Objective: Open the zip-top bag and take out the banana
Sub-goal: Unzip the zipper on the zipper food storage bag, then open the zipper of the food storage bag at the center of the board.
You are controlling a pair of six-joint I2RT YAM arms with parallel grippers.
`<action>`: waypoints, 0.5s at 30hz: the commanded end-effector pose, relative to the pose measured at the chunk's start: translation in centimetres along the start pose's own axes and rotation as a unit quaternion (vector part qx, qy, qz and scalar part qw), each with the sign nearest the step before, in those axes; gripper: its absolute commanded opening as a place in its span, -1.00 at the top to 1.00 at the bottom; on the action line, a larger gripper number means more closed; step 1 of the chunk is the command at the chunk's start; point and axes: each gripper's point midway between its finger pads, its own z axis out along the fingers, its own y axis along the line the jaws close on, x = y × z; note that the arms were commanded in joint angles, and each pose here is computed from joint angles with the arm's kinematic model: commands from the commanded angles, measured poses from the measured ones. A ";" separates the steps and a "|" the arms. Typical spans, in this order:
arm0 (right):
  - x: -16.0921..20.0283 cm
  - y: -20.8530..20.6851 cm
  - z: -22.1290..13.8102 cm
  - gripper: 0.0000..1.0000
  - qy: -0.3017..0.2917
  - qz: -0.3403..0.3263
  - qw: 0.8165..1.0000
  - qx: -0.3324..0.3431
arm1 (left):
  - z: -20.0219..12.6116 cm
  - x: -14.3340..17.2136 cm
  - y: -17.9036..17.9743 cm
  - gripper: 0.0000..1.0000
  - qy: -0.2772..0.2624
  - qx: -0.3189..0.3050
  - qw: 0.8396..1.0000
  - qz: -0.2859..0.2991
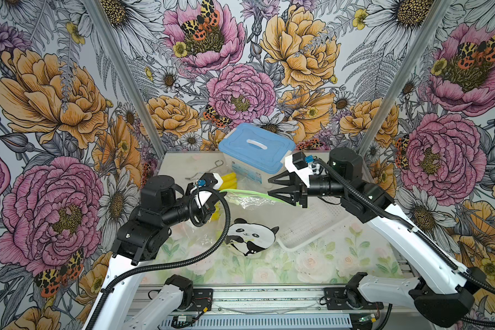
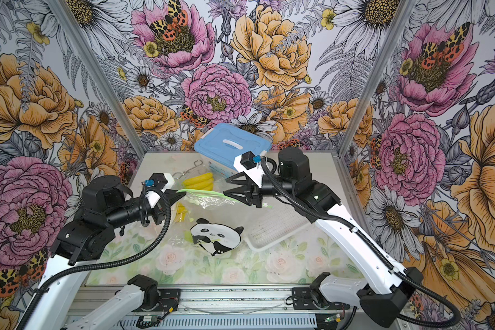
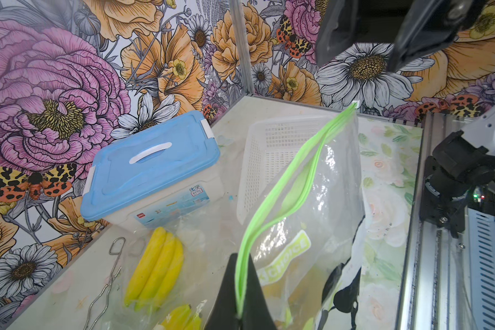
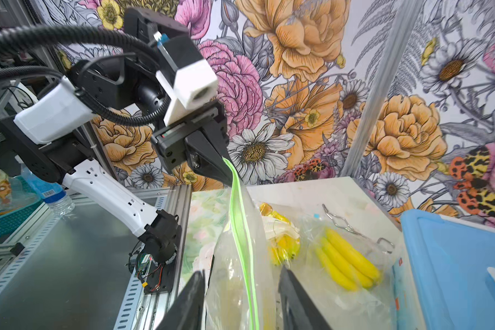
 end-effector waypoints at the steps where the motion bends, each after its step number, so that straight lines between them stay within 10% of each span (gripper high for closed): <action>1: -1.0 0.6 0.7 0.07 -0.006 -0.021 0.999 -0.027 | -0.2 -0.5 -0.3 1.00 -0.012 0.000 1.000 0.019; 15: -0.7 -0.5 3.3 0.10 0.006 -0.020 0.999 -0.043 | -0.1 -1.0 -0.7 1.00 -0.017 0.013 0.999 0.032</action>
